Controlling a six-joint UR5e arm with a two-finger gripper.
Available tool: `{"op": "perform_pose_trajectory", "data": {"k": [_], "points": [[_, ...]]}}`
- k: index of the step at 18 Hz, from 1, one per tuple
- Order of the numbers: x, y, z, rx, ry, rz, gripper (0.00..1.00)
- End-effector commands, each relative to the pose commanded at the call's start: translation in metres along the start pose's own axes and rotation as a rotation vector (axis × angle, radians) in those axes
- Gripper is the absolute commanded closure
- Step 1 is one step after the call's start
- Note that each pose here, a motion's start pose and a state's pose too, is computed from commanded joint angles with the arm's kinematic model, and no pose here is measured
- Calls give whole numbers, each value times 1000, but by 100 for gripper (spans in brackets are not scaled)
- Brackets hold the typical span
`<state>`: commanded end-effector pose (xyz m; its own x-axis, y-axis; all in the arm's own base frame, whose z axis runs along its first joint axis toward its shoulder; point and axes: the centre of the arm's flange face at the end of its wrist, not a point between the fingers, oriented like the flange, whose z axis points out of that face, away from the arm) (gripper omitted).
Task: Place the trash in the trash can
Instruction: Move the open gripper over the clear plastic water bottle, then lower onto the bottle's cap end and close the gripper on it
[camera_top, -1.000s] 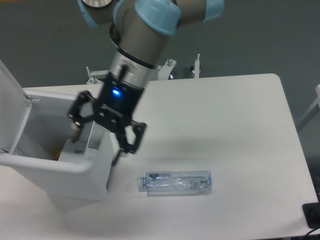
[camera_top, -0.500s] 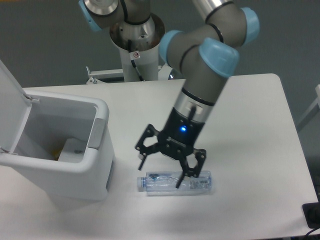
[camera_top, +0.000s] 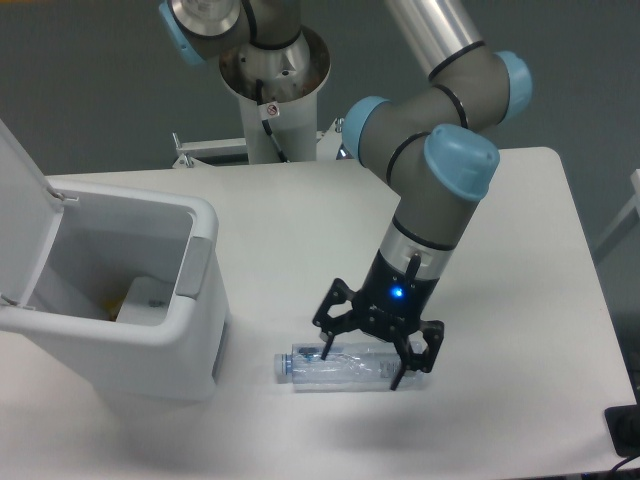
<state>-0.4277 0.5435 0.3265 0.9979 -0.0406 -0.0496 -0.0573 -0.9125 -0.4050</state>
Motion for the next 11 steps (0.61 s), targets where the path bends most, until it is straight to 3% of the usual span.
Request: {"op": "perform_pose_trajectory", "data": {"k": [3, 6, 11], "points": [[3, 2, 15, -65, -18, 27, 0], [27, -6, 40, -126, -3, 169, 0], [63, 4, 61, -189, 40, 277, 0]]}}
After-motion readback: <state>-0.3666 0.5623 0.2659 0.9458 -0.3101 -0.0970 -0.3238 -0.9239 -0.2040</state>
